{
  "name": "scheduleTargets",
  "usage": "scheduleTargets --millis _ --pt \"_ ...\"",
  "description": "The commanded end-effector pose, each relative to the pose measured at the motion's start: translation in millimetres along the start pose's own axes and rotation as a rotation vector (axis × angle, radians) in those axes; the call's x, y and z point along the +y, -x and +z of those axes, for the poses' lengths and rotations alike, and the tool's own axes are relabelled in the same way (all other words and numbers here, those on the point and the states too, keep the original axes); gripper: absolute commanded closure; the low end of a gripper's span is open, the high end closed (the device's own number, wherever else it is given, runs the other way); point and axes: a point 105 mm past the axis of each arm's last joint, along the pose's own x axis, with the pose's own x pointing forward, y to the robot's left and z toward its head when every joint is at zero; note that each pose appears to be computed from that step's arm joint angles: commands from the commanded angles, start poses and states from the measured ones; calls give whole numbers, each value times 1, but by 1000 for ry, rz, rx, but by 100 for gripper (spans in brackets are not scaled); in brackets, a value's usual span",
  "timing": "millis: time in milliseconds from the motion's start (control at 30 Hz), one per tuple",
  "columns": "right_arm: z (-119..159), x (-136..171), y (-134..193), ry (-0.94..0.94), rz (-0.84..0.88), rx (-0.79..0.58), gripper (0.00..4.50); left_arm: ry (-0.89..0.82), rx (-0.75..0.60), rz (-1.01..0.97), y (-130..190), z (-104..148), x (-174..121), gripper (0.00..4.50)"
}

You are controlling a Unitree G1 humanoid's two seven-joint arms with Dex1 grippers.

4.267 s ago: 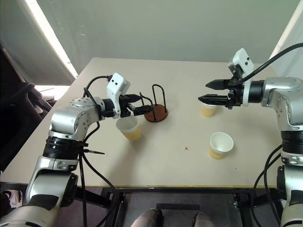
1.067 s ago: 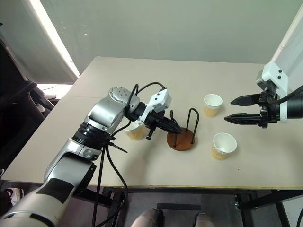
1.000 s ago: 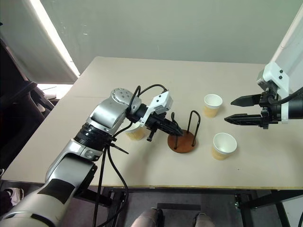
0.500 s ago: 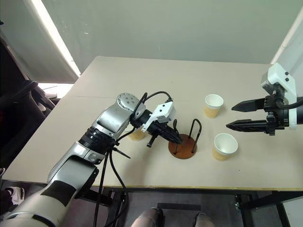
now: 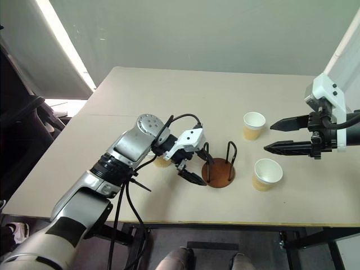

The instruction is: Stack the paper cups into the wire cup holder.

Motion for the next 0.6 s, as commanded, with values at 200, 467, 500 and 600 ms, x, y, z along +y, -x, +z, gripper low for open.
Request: scheduleTargets --millis 200,467,500,600 --pt "20 -4 -13 101 5 -58 104 -139 105 48 23 4 -8 1" --pt "39 -20 -35 174 21 -115 104 -157 139 155 54 1 -12 1" --pt "41 -24 -38 188 17 -116 104 -155 146 171 58 0 -12 1" --pt "45 -37 -45 204 -3 -124 104 -159 167 223 70 -1 -9 1"
